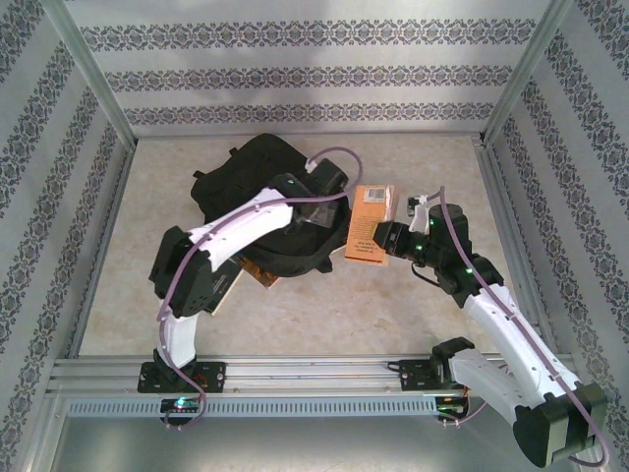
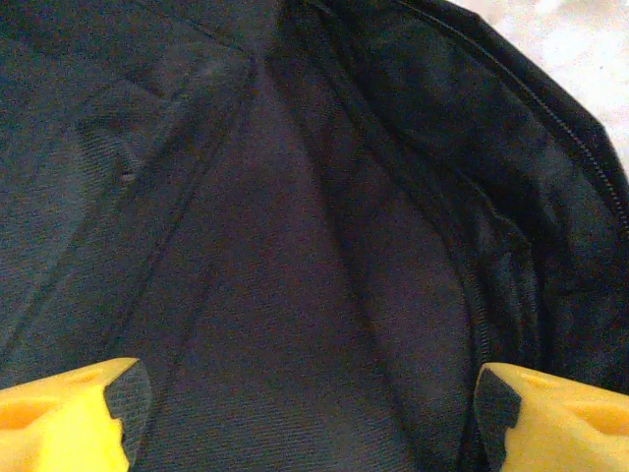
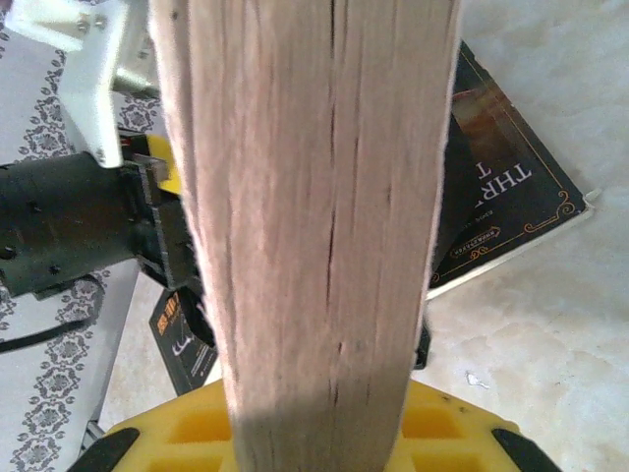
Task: Pack the student bag
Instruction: Open the student bag at the top-center of the table.
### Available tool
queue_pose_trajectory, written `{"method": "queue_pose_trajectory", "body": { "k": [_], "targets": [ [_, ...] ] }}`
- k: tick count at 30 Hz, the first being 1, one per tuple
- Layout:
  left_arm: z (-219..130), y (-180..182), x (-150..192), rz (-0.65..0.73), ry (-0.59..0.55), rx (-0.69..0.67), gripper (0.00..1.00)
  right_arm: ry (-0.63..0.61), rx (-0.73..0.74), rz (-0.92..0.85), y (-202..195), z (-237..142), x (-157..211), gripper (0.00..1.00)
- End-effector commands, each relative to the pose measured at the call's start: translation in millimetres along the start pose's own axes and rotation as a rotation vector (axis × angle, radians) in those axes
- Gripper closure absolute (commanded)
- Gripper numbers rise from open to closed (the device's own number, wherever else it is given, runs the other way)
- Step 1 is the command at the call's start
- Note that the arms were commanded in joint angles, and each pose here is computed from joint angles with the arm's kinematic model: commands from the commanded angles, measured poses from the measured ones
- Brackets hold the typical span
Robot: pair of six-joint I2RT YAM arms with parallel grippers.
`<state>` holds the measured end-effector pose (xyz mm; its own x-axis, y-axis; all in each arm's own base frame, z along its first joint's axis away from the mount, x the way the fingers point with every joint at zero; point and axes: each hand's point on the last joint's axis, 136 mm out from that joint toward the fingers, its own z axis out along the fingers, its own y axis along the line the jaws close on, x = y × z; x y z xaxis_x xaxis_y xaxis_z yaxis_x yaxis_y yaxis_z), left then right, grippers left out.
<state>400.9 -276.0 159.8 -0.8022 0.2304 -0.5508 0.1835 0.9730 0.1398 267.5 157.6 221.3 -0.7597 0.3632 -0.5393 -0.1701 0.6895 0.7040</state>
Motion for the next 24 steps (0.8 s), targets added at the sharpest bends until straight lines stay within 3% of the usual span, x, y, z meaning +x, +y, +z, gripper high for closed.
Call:
{"method": "queue_pose_trajectory", "body": {
  "k": [1,6,9,12,19,22,24],
  "targets": [
    [8,19,14,0.028,0.054,-0.173,0.11,-0.052,-0.023,-0.041,7,-5,-11,1.0],
    [29,24,21,0.064,0.069,-0.245,0.11,-0.053,-0.028,-0.039,8,-5,-11,1.0],
    [41,29,25,0.071,0.079,-0.263,0.16,-0.053,-0.033,-0.036,8,-5,-10,1.0],
    [50,34,26,0.05,0.091,-0.225,0.32,-0.052,-0.039,-0.035,9,-6,-10,1.0],
    [30,45,2,0.039,0.03,-0.174,0.85,-0.061,-0.041,-0.032,10,-6,-13,1.0],
    [17,48,-9,0.012,0.022,-0.131,0.97,-0.053,-0.052,-0.017,12,-1,-14,1.0],
    [8,54,-16,-0.026,0.015,-0.102,0.98,-0.04,-0.055,-0.006,14,4,-14,1.0]
  ]
}}
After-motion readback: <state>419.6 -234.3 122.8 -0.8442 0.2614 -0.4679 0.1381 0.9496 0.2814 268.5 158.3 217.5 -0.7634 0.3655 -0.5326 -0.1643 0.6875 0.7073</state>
